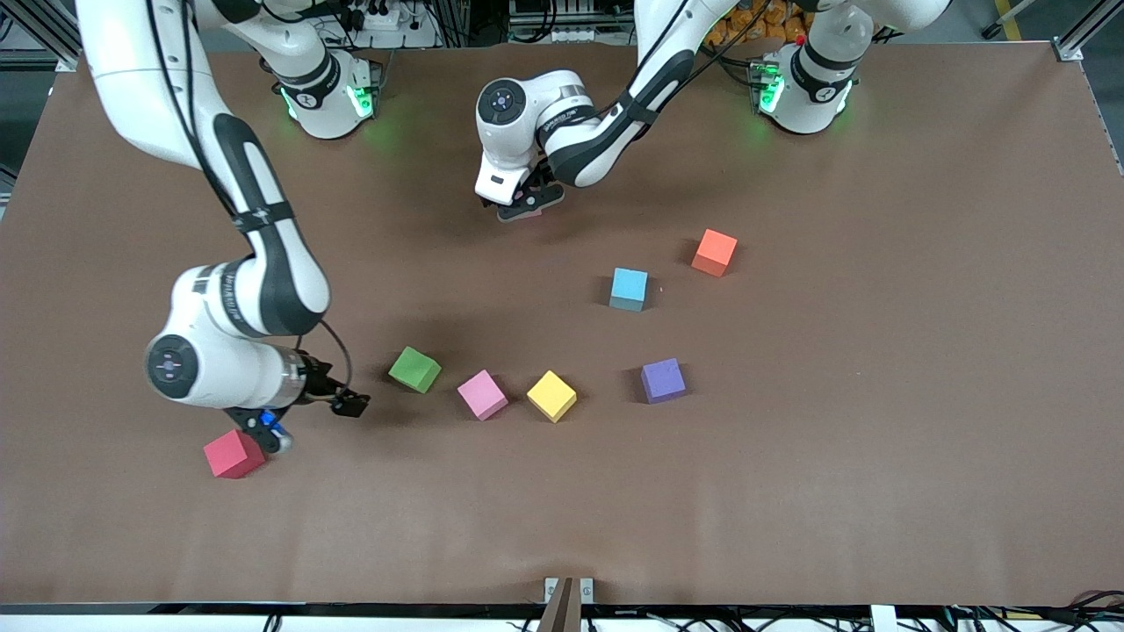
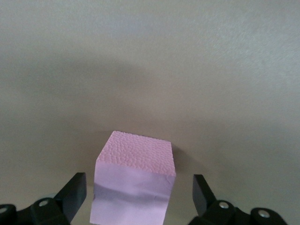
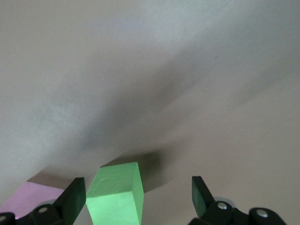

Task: Arrange blocks into number 1
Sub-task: 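Grasp the pink cube with the left gripper while the right gripper grasps green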

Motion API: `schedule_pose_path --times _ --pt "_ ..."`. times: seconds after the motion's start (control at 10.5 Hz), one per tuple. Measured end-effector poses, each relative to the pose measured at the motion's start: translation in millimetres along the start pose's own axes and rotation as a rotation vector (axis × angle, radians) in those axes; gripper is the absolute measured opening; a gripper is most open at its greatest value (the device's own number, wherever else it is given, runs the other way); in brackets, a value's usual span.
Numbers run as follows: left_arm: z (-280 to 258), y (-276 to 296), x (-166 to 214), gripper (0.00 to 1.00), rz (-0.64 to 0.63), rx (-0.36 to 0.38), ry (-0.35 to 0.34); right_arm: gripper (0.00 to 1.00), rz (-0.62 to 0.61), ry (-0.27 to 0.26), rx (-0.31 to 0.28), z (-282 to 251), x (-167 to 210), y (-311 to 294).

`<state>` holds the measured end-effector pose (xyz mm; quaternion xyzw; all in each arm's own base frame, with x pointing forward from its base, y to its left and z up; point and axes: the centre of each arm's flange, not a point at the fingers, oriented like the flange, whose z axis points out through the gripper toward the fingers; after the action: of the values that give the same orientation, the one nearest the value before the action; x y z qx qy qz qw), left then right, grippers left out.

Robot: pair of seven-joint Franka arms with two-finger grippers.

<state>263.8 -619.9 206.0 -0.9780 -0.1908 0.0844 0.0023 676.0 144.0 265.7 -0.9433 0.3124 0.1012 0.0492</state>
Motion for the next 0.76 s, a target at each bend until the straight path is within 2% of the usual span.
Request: schedule_pose_path --times 0.29,0.48,0.57,0.76 --pt "12.1 -1.6 -1.1 1.00 0.013 0.017 0.000 1.00 -0.041 0.002 -0.012 21.5 -19.2 -20.8" --pt "15.0 -1.3 -0.6 0.72 0.041 0.020 0.006 1.00 -0.058 0.012 -0.011 32.0 -26.4 -30.1" --pt "14.3 -0.6 -0.4 0.61 0.071 0.018 0.011 1.00 -0.065 0.011 -0.014 37.7 -29.2 -32.9" --pt "11.4 2.3 6.7 0.61 0.117 0.010 0.024 1.00 -0.076 0.022 -0.010 47.1 -33.4 -39.4"
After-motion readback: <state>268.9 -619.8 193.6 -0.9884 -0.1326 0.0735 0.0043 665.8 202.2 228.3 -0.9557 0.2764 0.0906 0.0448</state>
